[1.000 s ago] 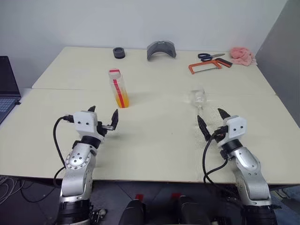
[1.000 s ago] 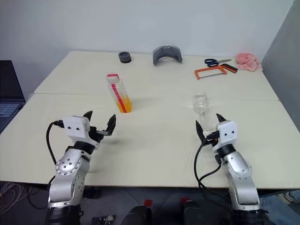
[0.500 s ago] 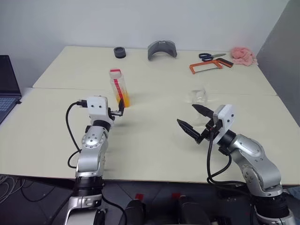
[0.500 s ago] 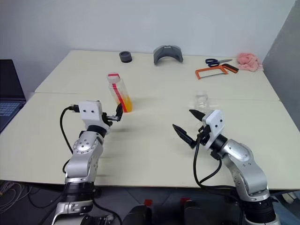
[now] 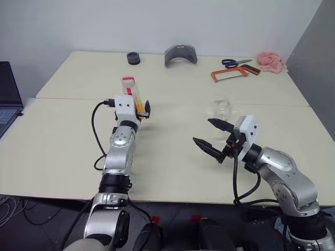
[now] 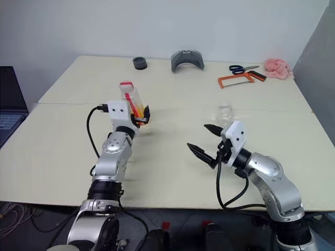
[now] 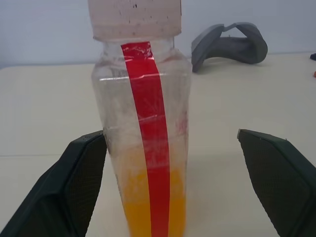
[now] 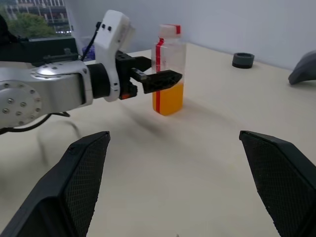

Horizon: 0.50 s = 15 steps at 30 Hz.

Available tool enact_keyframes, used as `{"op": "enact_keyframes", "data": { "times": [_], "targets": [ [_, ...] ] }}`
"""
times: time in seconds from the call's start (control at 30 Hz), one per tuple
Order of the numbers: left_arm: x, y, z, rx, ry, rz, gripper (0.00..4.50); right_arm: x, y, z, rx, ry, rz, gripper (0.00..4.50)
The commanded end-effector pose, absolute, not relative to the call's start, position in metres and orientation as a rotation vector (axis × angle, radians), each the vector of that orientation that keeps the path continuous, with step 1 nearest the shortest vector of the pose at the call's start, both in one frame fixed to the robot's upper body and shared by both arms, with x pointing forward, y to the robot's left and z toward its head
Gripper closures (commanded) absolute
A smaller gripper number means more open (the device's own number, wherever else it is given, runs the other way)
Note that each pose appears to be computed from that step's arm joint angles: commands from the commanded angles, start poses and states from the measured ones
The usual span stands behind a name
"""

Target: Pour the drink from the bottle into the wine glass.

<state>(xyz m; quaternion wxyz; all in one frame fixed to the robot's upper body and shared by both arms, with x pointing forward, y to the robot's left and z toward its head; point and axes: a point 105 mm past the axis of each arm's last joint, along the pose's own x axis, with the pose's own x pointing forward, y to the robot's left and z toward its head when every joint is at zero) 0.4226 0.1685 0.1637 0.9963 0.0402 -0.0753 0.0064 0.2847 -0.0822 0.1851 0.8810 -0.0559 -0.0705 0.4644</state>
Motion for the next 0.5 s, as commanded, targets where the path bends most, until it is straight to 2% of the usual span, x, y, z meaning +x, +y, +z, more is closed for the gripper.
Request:
{"op": "enact_keyframes", "data": {
  "times": [0.03,0.5],
  "targets": [
    [0.427,0.168,0.183,0.103,-0.210,0.032,0.02,0.279,-0.079,0.201,-0.138,-0.197,1.011,0.00],
    [0.446,0.176,0.200,0.115,-0.217,0.093,0.02,0.284,-0.079,0.207,-0.148,-0.205,1.015,0.00]
  ]
}}
